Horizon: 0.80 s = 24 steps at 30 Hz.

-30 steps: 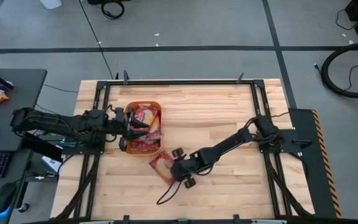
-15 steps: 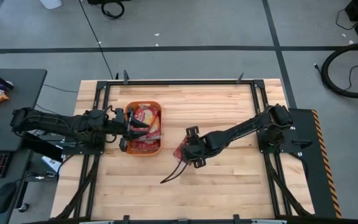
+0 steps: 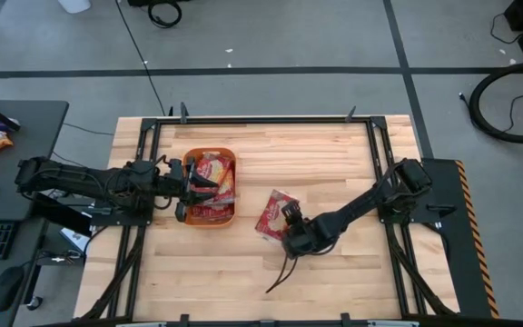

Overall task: Sort popcorn bags into baskets
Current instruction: Put the red popcorn bag into the orange bin

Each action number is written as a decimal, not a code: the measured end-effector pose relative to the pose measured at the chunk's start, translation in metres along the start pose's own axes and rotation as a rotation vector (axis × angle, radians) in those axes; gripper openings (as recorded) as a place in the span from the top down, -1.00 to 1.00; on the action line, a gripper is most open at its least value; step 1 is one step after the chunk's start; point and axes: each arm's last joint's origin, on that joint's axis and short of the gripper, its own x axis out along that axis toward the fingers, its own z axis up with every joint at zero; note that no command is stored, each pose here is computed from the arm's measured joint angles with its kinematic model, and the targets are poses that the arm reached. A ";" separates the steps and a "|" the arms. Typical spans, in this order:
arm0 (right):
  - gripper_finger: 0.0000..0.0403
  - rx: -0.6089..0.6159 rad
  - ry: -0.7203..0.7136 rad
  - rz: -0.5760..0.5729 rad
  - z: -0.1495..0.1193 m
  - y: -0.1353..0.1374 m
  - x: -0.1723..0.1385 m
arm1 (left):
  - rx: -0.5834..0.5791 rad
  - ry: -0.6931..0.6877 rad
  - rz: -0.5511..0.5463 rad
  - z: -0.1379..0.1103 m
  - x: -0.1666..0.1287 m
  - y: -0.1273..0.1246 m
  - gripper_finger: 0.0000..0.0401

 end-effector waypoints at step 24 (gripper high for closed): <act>0.94 0.012 -0.127 0.039 -0.013 -0.009 0.027 | 0.000 -0.001 0.000 0.000 0.000 0.000 0.28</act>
